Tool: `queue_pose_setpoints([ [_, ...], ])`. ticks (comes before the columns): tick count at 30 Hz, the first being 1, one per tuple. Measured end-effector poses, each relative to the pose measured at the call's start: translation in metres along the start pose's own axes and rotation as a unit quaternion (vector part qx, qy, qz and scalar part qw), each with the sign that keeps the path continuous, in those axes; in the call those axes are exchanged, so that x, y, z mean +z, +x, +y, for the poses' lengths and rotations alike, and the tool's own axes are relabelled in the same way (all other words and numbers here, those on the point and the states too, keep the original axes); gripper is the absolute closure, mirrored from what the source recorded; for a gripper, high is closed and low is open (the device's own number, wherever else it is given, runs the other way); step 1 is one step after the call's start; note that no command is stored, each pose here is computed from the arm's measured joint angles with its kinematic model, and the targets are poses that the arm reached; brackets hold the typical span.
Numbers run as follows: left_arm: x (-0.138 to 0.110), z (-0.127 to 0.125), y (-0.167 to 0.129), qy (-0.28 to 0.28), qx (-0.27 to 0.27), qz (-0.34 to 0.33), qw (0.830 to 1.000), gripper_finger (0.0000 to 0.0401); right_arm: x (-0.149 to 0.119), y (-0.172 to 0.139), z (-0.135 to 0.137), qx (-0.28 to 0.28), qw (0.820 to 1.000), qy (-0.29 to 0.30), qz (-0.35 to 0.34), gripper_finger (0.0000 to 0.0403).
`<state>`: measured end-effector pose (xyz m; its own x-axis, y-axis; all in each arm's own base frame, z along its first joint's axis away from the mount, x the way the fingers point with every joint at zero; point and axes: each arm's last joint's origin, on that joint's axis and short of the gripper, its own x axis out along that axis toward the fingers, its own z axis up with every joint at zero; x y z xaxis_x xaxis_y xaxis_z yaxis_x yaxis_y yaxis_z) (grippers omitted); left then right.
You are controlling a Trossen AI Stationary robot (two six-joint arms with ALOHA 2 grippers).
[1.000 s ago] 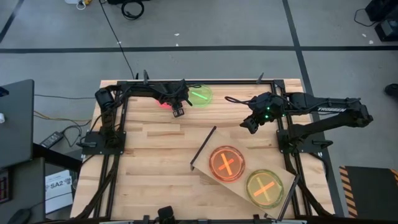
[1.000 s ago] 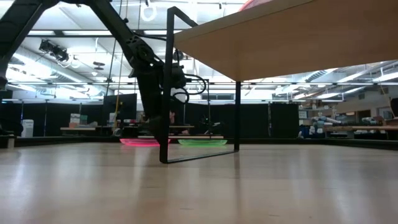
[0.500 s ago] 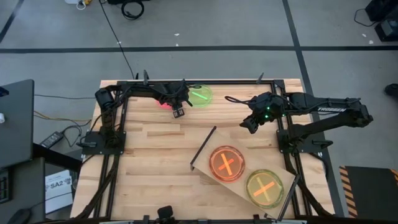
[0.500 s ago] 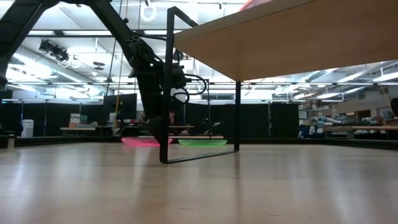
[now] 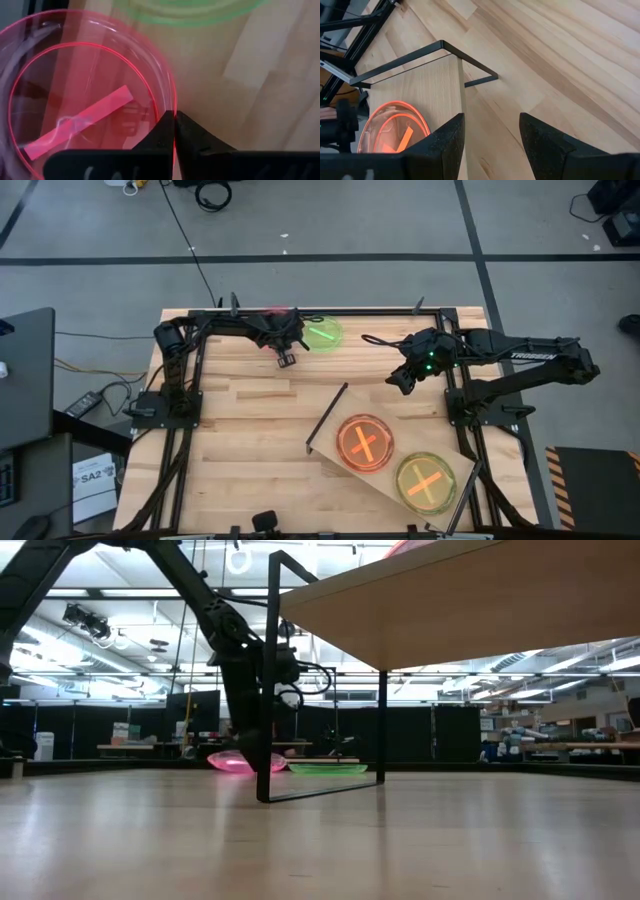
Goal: Place and stack plates onto a shelf
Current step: Stack the transparent pink plate on the left transparent orange plate on the shelf
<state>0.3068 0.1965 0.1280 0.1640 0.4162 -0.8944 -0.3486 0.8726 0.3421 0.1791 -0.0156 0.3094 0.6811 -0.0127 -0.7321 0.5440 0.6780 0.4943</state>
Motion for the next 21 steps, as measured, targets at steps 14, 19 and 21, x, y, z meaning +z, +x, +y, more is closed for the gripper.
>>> queue_pose_setpoints([
  [14,0.022,0.001,-0.026,0.035,0.010,0.034,0.999,0.0395,0.000,0.000,0.000,0.000,1.000,0.000,0.000,0.0208],
  [19,0.037,-0.001,-0.041,0.045,0.015,0.018,0.999,0.0395,0.000,0.000,0.000,0.000,1.000,0.000,0.000,0.0208],
  [21,0.042,-0.003,-0.047,0.050,0.016,0.014,0.998,0.0395,0.000,0.000,0.000,0.000,1.000,0.000,0.000,0.0208],
])
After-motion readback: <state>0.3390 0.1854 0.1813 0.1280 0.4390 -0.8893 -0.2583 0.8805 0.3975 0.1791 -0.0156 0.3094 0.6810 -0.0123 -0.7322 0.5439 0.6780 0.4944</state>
